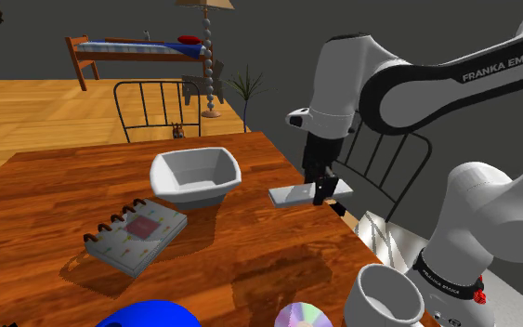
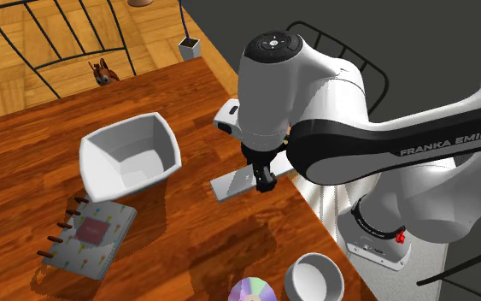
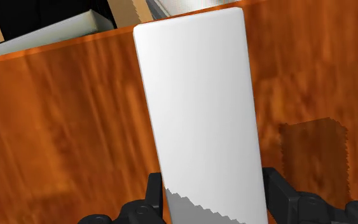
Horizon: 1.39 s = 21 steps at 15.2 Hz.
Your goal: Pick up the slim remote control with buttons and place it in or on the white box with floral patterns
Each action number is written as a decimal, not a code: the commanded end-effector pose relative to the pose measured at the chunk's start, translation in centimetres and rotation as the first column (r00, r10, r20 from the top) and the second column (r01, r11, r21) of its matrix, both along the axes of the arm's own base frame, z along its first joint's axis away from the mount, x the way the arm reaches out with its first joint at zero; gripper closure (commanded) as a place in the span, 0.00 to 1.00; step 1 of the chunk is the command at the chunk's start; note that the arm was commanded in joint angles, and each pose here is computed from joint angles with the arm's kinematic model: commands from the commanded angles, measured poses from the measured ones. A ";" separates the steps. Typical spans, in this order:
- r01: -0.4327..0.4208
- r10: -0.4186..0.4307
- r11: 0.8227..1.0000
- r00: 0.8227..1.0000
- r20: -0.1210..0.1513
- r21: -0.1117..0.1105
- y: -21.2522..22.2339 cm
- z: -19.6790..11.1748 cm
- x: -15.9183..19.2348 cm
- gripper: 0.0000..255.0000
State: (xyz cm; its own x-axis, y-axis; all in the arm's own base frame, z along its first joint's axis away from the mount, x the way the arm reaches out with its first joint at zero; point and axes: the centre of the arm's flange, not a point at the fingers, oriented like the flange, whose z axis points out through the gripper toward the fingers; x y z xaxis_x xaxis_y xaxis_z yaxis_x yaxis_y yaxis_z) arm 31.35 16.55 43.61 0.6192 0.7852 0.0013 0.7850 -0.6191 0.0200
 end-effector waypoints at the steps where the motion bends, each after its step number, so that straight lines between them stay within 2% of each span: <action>1: 0.000 0.000 1.000 1.000 0.000 0.000 0.0 1.1 0.0 1.00; 2: 0.000 0.000 1.000 1.000 0.000 0.000 0.0 1.2 0.0 1.00; 21: 0.000 0.000 1.000 1.000 0.000 0.000 19.0 1.2 16.3 1.00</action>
